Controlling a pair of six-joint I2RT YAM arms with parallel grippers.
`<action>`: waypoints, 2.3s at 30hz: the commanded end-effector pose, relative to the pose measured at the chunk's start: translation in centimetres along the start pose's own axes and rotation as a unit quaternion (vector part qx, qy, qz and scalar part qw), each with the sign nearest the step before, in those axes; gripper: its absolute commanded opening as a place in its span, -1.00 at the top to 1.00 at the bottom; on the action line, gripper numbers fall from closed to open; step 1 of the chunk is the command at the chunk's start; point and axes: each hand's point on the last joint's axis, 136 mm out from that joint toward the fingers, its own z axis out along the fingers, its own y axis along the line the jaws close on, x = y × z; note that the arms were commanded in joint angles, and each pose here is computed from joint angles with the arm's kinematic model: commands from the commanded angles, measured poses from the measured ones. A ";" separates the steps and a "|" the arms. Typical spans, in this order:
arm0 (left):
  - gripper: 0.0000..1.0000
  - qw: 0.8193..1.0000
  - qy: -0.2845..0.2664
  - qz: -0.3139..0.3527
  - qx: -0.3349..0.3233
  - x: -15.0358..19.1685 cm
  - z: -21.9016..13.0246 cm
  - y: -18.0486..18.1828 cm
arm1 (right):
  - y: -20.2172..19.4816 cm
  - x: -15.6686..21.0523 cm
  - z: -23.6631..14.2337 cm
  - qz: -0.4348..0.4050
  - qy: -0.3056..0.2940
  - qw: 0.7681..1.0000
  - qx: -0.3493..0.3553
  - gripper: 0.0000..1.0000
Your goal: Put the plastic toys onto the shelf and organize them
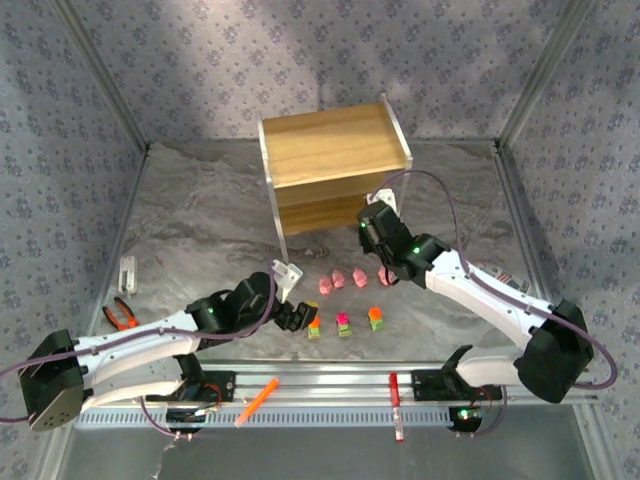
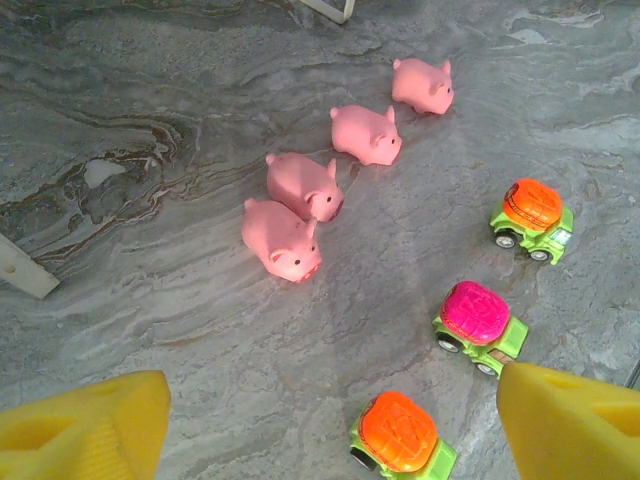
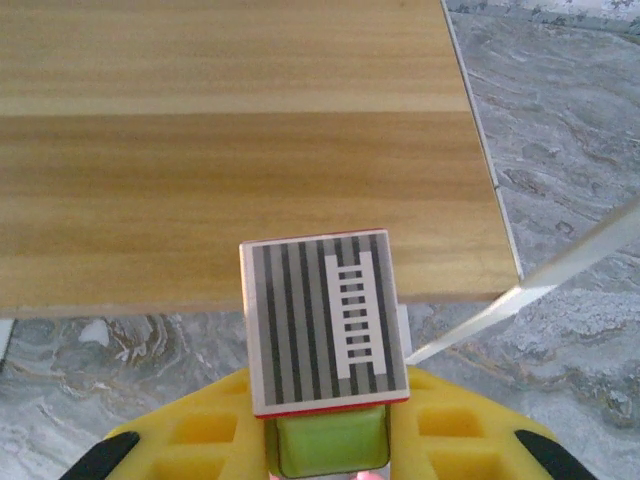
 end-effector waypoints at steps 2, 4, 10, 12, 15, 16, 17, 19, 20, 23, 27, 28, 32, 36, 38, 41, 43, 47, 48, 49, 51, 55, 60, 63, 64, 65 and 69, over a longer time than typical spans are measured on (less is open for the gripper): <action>-0.69 1.000 -0.002 0.013 -0.001 0.0 -0.2 0.0 | 0.5 -1.9 0.3 0.003 -0.013 1.000 -0.014 0.62; -0.68 1.000 -0.003 0.013 -0.001 -0.1 -0.2 0.0 | 0.5 -2.1 0.6 0.005 -0.013 1.000 -0.014 0.62; -0.68 1.000 -0.002 0.014 -0.002 0.0 -0.1 0.0 | 0.1 -2.5 1.8 0.012 -0.011 1.000 -0.009 0.62; -0.68 1.000 -0.002 0.014 -0.003 0.0 -0.1 0.0 | -0.2 -2.5 2.1 0.015 -0.011 1.000 -0.007 0.62; -0.68 1.000 -0.002 0.014 -0.003 0.0 -0.1 0.1 | -0.3 -2.6 2.4 0.019 -0.011 1.000 -0.008 0.63; -0.68 1.000 -0.002 0.014 -0.003 0.0 -0.1 0.1 | -0.4 -2.6 2.4 0.020 -0.011 1.000 -0.007 0.62; -0.69 1.000 -0.002 0.014 -0.003 0.0 -0.1 0.0 | -0.5 -2.6 2.5 0.022 -0.012 1.000 -0.005 0.62; -0.68 1.000 -0.001 0.014 -0.002 0.0 -0.1 0.0 | -0.6 -2.7 2.5 0.025 -0.014 1.000 -0.004 0.62; -0.68 1.000 -0.002 0.014 -0.003 0.0 -0.1 0.0 | -0.6 -2.8 2.6 0.026 -0.015 1.000 -0.004 0.62; -0.68 1.000 -0.004 0.014 -0.002 0.0 -0.2 0.0 | -0.8 -2.8 2.7 0.028 -0.016 0.999 -0.001 0.62; -0.69 1.000 -0.004 0.014 -0.002 -0.1 -0.2 0.0 | -0.9 -2.9 3.1 0.031 -0.018 0.999 0.002 0.62; -0.69 1.000 -0.003 0.014 -0.003 0.0 -0.2 0.1 | -1.1 -2.9 3.2 0.032 -0.018 0.999 0.006 0.60; -0.68 1.000 -0.003 0.014 -0.004 0.0 -0.2 0.1 | -1.1 -3.1 3.4 0.035 -0.024 0.999 0.008 0.58; -0.68 1.000 -0.004 0.013 -0.005 0.0 -0.3 0.1 | -1.1 -3.3 3.6 0.032 -0.024 0.999 0.011 0.59; -0.68 1.000 -0.005 0.013 -0.005 -0.1 -0.3 0.2 | -1.0 -3.4 3.8 0.031 -0.027 0.999 0.013 0.58; -0.69 1.000 -0.005 0.013 -0.007 0.0 -0.3 0.2 | -1.0 -3.6 4.0 0.028 -0.027 0.999 0.016 0.58; -0.69 1.000 -0.006 0.014 -0.007 -0.1 -0.4 0.2 | -1.1 -3.6 4.2 0.027 -0.026 0.999 0.018 0.58; -0.68 1.000 -0.005 0.014 -0.008 -0.1 -0.3 0.3 | -1.2 -3.6 4.4 0.026 -0.027 0.999 0.020 0.58; -0.68 1.000 -0.005 0.014 -0.008 -0.1 -0.3 0.3 | -1.3 -3.7 4.4 0.027 -0.028 0.999 0.021 0.58; -0.68 1.000 -0.005 0.014 -0.008 -0.1 -0.4 0.3 | -1.3 -3.7 4.4 0.027 -0.028 0.999 0.022 0.58; -0.68 1.000 -0.005 0.014 -0.009 0.0 -0.4 0.3 | -1.3 -3.8 4.5 0.026 -0.029 0.999 0.024 0.56; -0.68 1.000 -0.005 0.014 -0.009 -0.1 -0.4 0.3 | -1.6 -3.7 4.6 0.024 -0.026 0.999 0.030 0.55; -0.68 1.000 -0.006 0.014 -0.009 -0.1 -0.4 0.3 | -1.5 -3.3 5.0 0.024 -0.018 0.999 0.030 0.51; -0.69 1.000 -0.006 0.013 -0.009 -0.1 -0.4 0.3 | -1.6 -3.2 5.3 0.025 -0.014 0.999 0.029 0.49; -0.68 1.000 -0.006 0.013 -0.009 -0.1 -0.4 0.3 | -1.5 -3.2 5.3 0.027 -0.014 0.999 0.028 0.48; -0.68 1.000 -0.006 0.013 -0.010 -0.1 -0.4 0.3 | -1.5 -3.2 5.4 0.028 -0.014 0.999 0.028 0.45; -0.68 1.000 -0.005 0.014 -0.010 0.0 -0.4 0.3 | -1.6 -3.1 5.5 0.028 -0.012 0.999 0.029 0.37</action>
